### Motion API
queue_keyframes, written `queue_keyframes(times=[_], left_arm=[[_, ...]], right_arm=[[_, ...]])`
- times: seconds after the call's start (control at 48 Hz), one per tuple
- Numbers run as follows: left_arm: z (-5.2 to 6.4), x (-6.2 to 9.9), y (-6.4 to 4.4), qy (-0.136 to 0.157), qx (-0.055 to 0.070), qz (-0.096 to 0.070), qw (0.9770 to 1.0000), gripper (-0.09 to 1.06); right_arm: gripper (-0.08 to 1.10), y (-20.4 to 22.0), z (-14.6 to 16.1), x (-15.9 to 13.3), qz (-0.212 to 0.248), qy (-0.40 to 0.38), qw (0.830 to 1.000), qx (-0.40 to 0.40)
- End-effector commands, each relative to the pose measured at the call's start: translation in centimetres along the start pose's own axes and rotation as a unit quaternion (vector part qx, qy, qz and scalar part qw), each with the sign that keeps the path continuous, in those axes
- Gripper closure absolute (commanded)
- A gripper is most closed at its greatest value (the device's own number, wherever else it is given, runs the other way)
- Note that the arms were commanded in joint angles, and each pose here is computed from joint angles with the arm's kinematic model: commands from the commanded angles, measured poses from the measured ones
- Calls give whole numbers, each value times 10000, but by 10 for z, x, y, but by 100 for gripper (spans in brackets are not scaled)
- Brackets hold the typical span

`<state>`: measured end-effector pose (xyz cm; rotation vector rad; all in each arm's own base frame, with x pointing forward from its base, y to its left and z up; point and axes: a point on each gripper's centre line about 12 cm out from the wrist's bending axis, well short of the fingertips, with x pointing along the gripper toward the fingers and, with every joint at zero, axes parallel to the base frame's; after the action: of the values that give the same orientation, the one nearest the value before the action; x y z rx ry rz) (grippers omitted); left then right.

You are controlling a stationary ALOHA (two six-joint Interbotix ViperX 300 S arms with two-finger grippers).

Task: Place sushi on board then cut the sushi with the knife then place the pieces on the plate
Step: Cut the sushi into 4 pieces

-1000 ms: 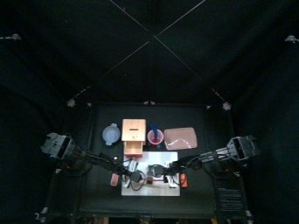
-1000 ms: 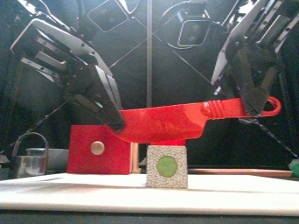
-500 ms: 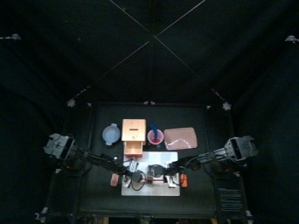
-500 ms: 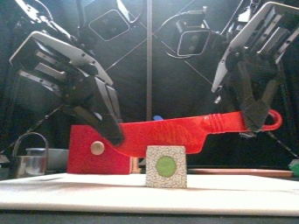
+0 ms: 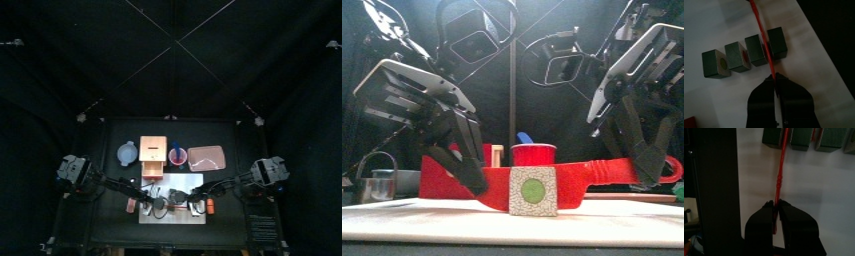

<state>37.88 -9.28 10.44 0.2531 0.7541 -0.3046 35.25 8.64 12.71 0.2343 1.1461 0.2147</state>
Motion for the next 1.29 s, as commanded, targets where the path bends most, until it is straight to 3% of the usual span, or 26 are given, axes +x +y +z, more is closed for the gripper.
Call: queue_keyframes(times=[0.021, 0.312, 0.479, 0.688, 0.833, 0.938, 1.125, 1.292], left_arm=[[27, -15, 6, -405, 28, 90, 9991, 71], [45, -39, 19, -749, 21, 251, 9969, 70], [50, -50, 28, -871, -113, 358, 9955, 64], [51, -55, 39, -943, -522, 463, 9931, 37], [51, -57, 43, -972, -638, 504, 9919, 16], [54, -61, 49, -1056, -671, 565, 9905, 10], [56, -71, 62, -1297, -700, 734, 9864, 9], [55, -79, 72, -1566, -586, 882, 9820, 9]], right_arm=[[82, 8, 24, -25, 65, -519, 9985, -136], [82, 8, 29, -48, 9, -664, 9970, -387], [82, 3, 33, -67, -39, -742, 9962, -445], [82, -6, 32, -83, -103, -776, 9962, -385], [82, -9, 30, -93, -97, -808, 9962, -317], [82, -11, 27, -98, -75, -755, 9968, -244], [82, -13, 16, -102, 139, -545, 9983, 158], [82, -18, -6, -103, 492, -229, 9865, 1543]])
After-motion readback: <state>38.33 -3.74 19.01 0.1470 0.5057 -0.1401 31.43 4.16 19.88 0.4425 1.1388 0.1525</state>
